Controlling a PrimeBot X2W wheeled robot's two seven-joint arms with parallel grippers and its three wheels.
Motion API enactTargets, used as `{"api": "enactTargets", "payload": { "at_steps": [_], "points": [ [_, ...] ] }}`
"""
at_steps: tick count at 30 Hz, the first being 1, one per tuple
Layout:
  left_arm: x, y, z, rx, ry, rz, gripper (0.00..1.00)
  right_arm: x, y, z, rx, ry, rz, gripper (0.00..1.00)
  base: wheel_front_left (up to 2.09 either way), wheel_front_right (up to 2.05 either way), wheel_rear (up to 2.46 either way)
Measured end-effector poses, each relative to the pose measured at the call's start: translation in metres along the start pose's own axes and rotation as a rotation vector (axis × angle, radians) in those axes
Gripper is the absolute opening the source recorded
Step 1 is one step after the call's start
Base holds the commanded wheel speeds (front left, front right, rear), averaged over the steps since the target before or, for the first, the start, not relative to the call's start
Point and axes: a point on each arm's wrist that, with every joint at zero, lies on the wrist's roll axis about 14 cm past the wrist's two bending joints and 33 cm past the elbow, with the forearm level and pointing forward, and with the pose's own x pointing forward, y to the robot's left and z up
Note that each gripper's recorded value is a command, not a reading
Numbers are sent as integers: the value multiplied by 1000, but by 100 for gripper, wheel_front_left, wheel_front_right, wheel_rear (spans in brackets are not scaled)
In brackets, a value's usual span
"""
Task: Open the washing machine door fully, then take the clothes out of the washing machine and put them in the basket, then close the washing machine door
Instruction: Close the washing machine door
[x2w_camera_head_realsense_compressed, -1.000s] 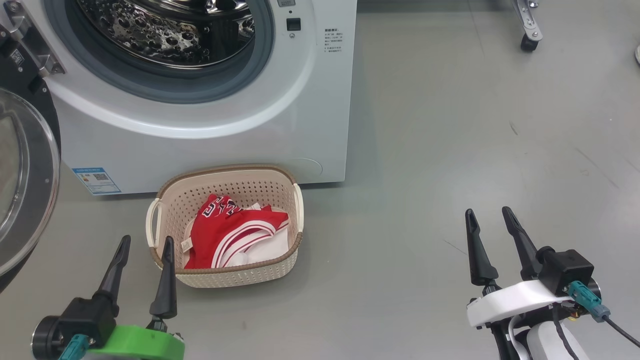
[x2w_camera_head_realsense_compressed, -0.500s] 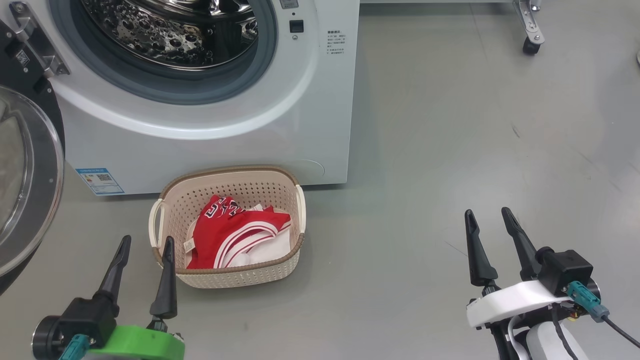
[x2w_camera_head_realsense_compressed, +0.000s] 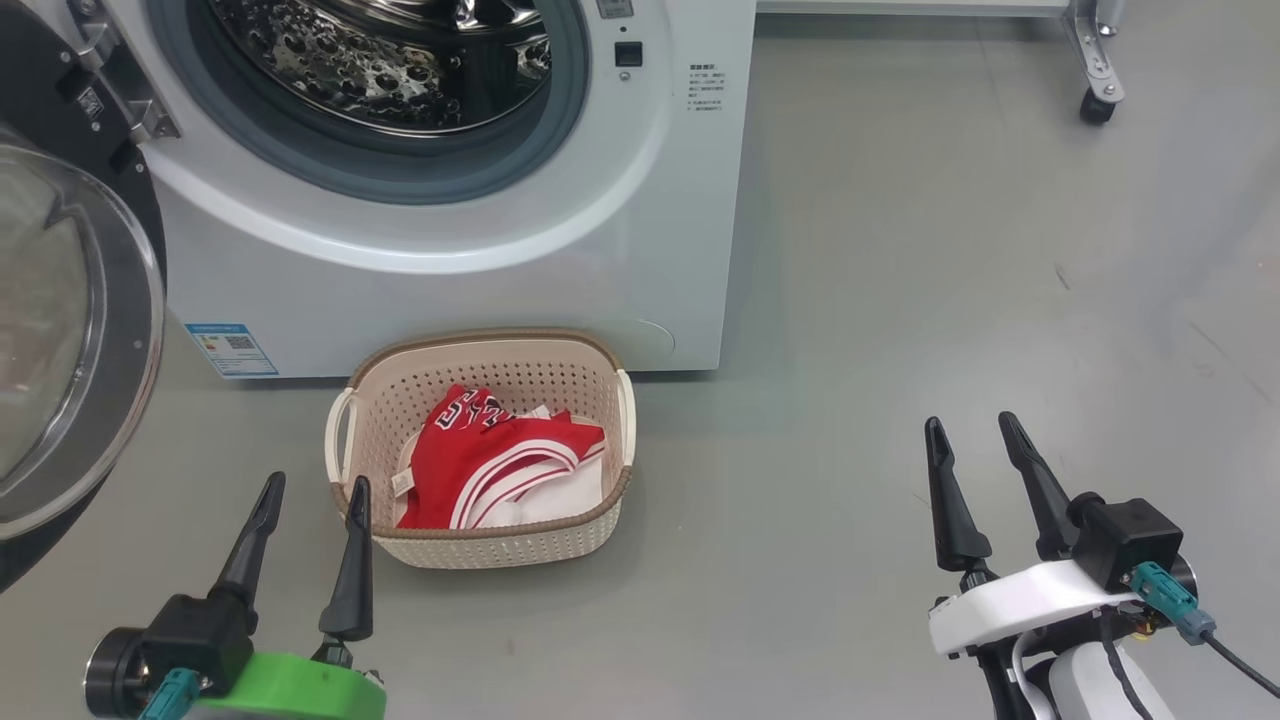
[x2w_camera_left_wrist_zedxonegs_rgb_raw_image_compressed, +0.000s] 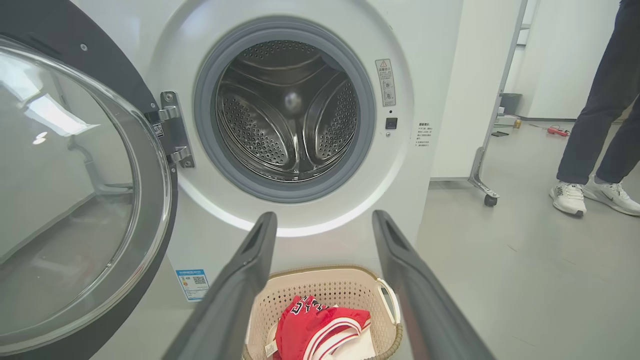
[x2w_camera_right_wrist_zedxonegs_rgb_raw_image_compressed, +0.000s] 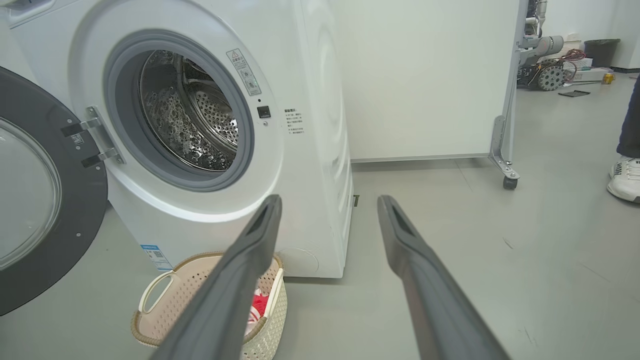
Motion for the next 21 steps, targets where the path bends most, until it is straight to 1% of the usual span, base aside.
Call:
{"api": "enactTargets", "payload": {
  "at_steps": [6,7,8,11,12,13,21],
  "points": [
    [-8,11,4,6,-8,38,100,8,20,-5,8,13,65,100,0,0,0],
    [-12,18,6,11,-13,65,100,11,30,-8,11,22,97,100,0,0,0],
    [-12,18,6,11,-13,65,100,11,30,-8,11,22,97,100,0,0,0],
    [-19,29,9,17,-22,105,100,15,45,-13,17,37,147,100,0,0,0],
    [-25,38,12,23,-29,138,100,17,55,-17,20,48,183,100,0,0,0],
    [-25,38,12,23,-29,138,100,17,55,-17,20,48,183,100,0,0,0],
    [-52,68,24,40,-58,255,100,26,96,-29,35,84,311,100,0,0,0]
  ]
}}
